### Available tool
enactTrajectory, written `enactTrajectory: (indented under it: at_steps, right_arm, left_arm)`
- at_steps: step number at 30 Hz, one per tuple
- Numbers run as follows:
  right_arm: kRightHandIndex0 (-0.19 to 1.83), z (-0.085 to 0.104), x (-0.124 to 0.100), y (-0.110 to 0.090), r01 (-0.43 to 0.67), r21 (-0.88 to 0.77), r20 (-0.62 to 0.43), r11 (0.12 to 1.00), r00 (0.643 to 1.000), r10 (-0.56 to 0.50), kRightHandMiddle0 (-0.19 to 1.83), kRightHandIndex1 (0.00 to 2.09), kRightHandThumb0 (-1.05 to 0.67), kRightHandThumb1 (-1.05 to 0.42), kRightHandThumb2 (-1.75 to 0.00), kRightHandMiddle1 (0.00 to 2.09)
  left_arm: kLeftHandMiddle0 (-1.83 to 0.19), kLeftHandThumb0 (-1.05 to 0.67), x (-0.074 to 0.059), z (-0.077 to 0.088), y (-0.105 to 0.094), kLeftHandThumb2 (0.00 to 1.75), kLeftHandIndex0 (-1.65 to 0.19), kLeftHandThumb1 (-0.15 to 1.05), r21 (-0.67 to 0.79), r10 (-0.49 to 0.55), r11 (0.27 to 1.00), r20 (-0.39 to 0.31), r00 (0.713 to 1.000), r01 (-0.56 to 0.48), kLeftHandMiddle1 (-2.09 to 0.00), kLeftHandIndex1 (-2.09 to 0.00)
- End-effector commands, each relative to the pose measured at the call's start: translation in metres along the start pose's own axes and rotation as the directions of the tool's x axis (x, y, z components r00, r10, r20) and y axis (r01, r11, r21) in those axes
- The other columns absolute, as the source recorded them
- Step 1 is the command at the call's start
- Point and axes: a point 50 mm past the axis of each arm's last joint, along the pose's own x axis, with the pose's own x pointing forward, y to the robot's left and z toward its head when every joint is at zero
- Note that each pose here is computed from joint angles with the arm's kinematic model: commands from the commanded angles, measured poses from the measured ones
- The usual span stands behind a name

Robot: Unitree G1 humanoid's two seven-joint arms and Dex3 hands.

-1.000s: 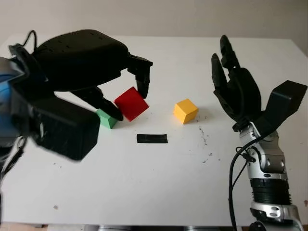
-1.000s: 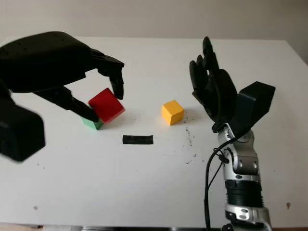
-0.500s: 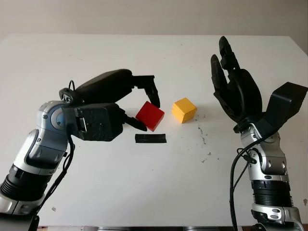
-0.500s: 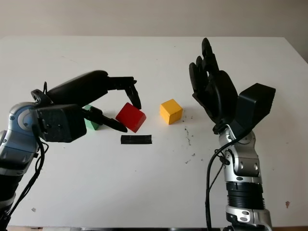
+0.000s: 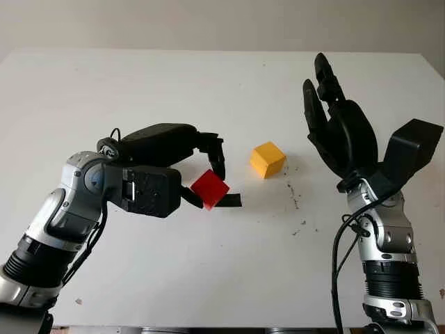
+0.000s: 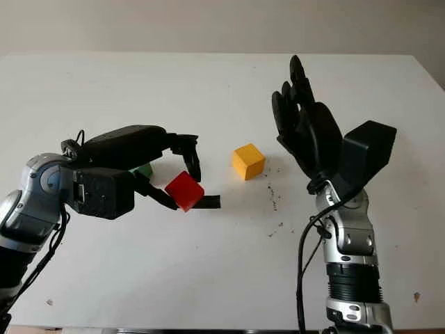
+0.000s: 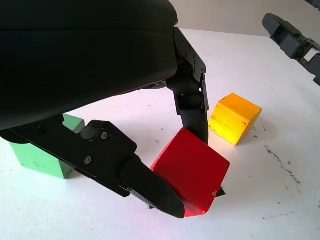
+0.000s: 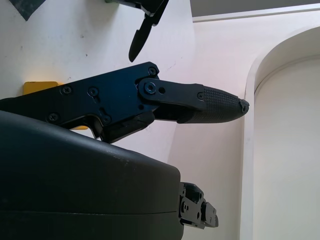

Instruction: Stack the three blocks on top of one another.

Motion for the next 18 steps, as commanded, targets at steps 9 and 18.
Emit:
enactTrajectory:
  at_steps: [9, 18]
  right_arm:
    - [-0.19, 0.004, -0.002, 0.0, -0.006, -0.016, 0.025, 1.0, 1.0, 0.006, -0.19, 0.0, -0.69, -1.05, -0.53, 0.0]
    - [-0.19, 0.004, -0.002, 0.0, -0.006, -0.02, 0.023, 1.0, 1.0, 0.007, -0.19, 0.0, -0.68, -1.05, -0.54, 0.0]
  left_arm:
    - [-0.18, -0.35, 0.014, -0.005, -0.003, 0.06, -0.45, 0.91, -0.017, 0.011, 1.0, -0.006, 1.0, -0.012, -0.05, -1.43]
    - [-0.18, -0.34, 0.019, -0.009, -0.006, 0.05, -0.42, 0.9, -0.019, 0.019, 1.0, -0.019, 1.0, -0.019, -0.05, -1.37]
